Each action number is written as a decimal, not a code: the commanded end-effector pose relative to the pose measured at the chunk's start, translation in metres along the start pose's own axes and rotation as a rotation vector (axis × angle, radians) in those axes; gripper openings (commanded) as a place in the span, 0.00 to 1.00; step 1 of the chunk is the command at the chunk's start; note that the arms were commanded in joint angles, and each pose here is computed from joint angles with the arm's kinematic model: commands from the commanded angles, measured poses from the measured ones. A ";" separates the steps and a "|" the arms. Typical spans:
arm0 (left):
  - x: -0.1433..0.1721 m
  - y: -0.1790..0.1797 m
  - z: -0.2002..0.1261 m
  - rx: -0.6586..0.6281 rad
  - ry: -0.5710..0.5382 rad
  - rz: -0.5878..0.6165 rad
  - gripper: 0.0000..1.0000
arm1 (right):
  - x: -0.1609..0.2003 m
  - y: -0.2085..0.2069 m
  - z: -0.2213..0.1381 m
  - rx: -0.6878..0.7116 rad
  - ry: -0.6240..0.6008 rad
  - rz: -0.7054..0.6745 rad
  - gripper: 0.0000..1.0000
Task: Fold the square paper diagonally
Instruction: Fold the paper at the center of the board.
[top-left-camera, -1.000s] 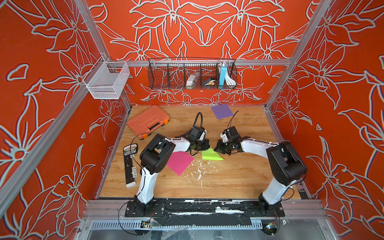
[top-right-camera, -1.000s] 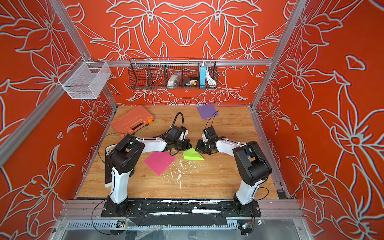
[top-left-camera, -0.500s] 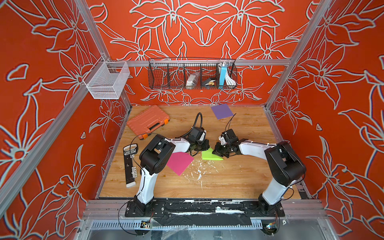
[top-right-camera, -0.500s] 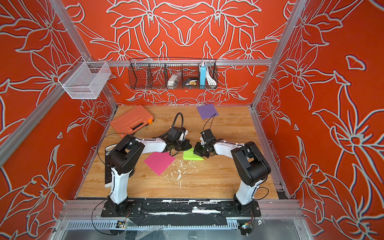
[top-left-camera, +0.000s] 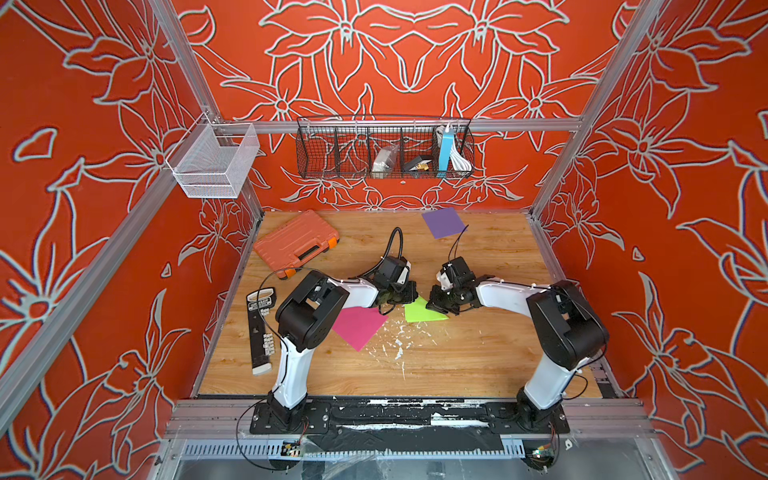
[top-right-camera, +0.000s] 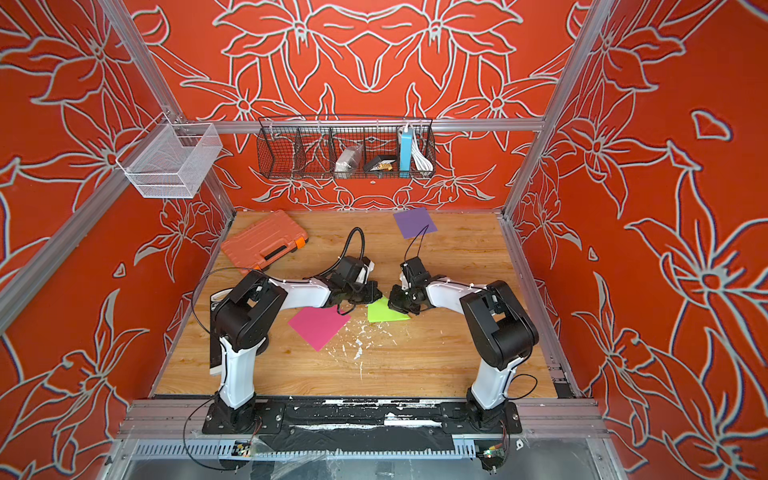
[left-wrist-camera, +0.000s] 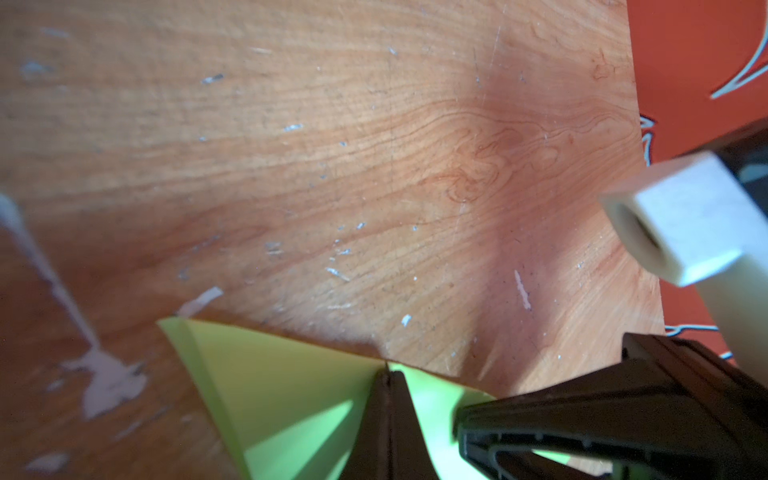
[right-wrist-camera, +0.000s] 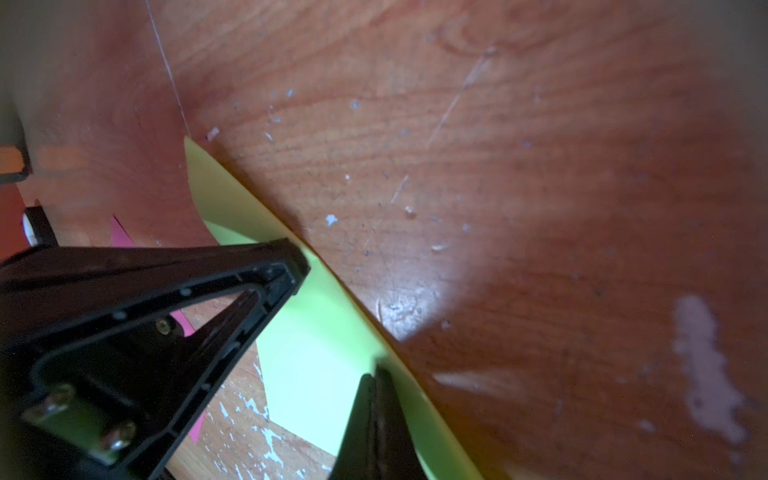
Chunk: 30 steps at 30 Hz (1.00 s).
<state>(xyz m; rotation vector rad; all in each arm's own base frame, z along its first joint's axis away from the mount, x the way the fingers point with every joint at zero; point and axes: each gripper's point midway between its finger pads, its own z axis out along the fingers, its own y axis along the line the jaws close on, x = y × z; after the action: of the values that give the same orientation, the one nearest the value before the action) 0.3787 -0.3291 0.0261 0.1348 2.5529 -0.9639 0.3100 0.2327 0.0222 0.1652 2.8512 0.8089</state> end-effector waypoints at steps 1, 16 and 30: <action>0.035 0.020 0.003 -0.063 0.106 -0.034 0.05 | -0.002 -0.024 0.002 0.107 0.020 -0.031 0.00; 0.028 0.004 0.005 -0.030 0.106 -0.014 0.05 | -0.029 0.015 -0.012 -0.005 -0.020 -0.121 0.00; 0.023 0.004 0.008 -0.045 0.102 -0.010 0.05 | -0.027 0.017 0.011 -0.017 0.024 -0.111 0.00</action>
<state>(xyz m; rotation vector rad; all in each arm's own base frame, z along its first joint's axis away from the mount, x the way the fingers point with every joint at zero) 0.3695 -0.3364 0.0277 0.1600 2.5995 -0.9798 0.3402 0.2409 0.0258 0.0116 2.8436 0.7906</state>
